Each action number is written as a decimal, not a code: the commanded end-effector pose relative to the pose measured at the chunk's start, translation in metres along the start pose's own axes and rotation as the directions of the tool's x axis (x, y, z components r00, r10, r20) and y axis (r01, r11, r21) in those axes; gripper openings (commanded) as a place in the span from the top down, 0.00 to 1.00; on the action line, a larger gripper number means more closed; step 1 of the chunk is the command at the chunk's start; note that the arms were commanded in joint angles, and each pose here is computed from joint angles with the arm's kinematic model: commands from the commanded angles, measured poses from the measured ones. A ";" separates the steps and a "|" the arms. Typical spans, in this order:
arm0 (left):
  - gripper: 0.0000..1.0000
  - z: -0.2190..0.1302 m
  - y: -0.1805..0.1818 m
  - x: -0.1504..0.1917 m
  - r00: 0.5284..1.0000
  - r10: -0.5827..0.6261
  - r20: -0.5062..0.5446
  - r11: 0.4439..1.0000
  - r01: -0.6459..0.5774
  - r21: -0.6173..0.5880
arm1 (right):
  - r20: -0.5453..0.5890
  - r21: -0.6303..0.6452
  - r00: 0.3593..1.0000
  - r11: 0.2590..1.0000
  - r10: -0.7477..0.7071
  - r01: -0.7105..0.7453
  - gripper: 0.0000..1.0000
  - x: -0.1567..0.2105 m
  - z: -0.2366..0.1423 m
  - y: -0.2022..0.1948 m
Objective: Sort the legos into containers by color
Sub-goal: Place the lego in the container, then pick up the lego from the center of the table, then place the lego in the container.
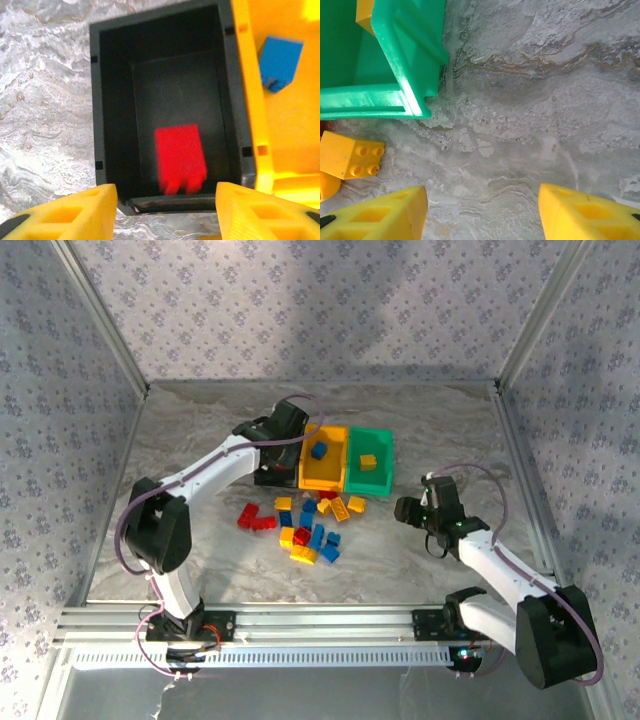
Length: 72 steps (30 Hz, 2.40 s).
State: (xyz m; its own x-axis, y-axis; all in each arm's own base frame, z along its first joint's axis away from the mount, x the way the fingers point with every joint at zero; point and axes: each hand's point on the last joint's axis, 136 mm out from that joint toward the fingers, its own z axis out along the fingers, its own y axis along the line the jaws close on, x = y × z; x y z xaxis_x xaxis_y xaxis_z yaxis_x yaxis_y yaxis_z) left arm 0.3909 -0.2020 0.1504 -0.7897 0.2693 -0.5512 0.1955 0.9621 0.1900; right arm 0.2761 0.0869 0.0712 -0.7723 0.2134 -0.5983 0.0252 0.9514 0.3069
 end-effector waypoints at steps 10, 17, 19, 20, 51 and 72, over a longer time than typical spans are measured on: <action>0.37 -0.023 0.003 0.054 0.995 -0.082 0.062 0.990 0.075 0.116 | -0.067 -0.109 0.990 0.988 -0.122 0.114 0.38 0.019 -0.003 0.043; 0.37 -0.032 -0.002 0.088 0.975 -0.190 0.118 0.954 0.156 0.255 | -0.118 -0.188 0.966 0.960 -0.230 0.205 0.37 0.046 -0.002 0.096; 0.37 -0.032 -0.010 0.099 0.967 -0.232 0.102 0.930 0.189 0.316 | -0.130 -0.213 0.952 0.945 -0.278 0.247 0.37 0.052 0.000 0.115; 0.38 -0.031 -0.015 0.105 0.966 -0.241 0.091 0.918 0.196 0.345 | -0.131 -0.221 0.946 0.939 -0.297 0.264 0.37 0.055 0.000 0.123; 0.39 -0.053 -0.005 0.187 0.947 -0.312 0.079 0.880 0.257 0.400 | -0.240 -0.095 0.904 0.936 -0.353 0.340 0.60 0.028 0.085 0.192; 0.40 -0.047 -0.024 0.190 0.965 -0.264 -0.003 0.869 0.239 0.432 | -0.062 -0.002 0.981 0.983 -0.183 0.183 0.57 -0.101 0.042 0.123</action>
State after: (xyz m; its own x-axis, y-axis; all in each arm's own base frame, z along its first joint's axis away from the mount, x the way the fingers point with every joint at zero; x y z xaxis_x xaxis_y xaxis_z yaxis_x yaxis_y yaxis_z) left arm 0.2068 -0.1611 0.0690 -0.8092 0.0122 -0.5874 0.2091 0.9403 -0.2685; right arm 0.3795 0.1987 0.1472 -0.7734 0.0517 -0.6318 -0.1151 0.9686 0.2202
